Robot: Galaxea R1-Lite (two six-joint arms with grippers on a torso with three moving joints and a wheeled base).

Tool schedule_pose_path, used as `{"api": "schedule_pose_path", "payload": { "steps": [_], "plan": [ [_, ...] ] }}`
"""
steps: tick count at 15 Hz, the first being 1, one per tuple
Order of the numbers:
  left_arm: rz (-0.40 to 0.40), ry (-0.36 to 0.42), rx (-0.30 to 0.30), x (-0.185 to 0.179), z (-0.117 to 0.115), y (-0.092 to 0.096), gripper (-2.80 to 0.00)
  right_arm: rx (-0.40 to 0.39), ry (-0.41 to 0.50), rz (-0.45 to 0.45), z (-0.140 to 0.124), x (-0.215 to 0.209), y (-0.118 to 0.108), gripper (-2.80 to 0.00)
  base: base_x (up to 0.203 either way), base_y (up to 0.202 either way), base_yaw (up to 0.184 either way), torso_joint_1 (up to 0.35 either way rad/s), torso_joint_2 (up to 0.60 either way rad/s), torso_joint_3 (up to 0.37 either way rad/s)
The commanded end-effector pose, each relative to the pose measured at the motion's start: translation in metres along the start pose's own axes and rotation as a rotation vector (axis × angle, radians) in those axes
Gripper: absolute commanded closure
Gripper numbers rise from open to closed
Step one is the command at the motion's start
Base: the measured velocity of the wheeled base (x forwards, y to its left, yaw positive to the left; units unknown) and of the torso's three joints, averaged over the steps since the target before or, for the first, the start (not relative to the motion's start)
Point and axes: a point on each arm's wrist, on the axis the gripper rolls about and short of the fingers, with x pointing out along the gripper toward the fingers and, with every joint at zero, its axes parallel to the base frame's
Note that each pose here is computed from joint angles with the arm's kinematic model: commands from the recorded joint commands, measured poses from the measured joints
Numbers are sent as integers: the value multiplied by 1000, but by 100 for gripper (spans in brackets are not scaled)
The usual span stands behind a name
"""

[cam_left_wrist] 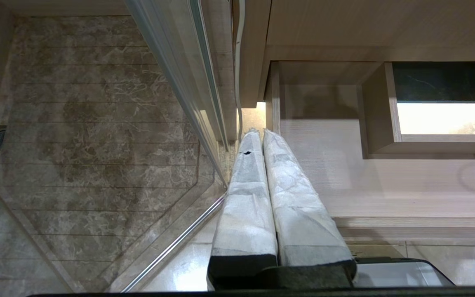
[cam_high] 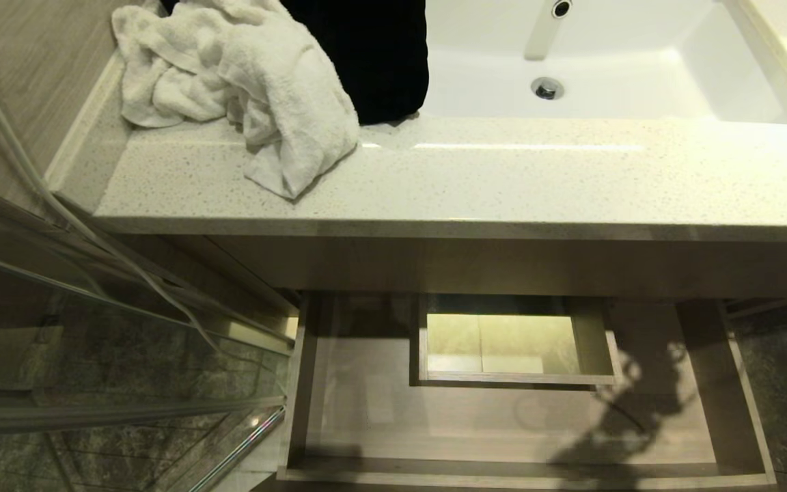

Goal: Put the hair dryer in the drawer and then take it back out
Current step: Place it on the countertop, then close the drawer

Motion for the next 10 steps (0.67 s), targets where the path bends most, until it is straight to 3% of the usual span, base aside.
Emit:
{"api": "schedule_pose_path", "payload": {
  "steps": [1,4,7,10],
  "plan": [
    [0,0,0,0,0,0,0,-44,-29,-32,28,-36,15,0,0,0,0,0,0,0],
    [1,1,0,0,0,0,0,-35,-12,-25,45,-69,40,0,0,0,0,0,0,0],
    [1,0,0,0,0,0,0,72,69,58,47,-93,69,0,0,0,0,0,0,0],
    [0,0,0,0,0,0,0,81,74,73,50,-103,79,0,0,0,0,0,0,0]
  ]
}}
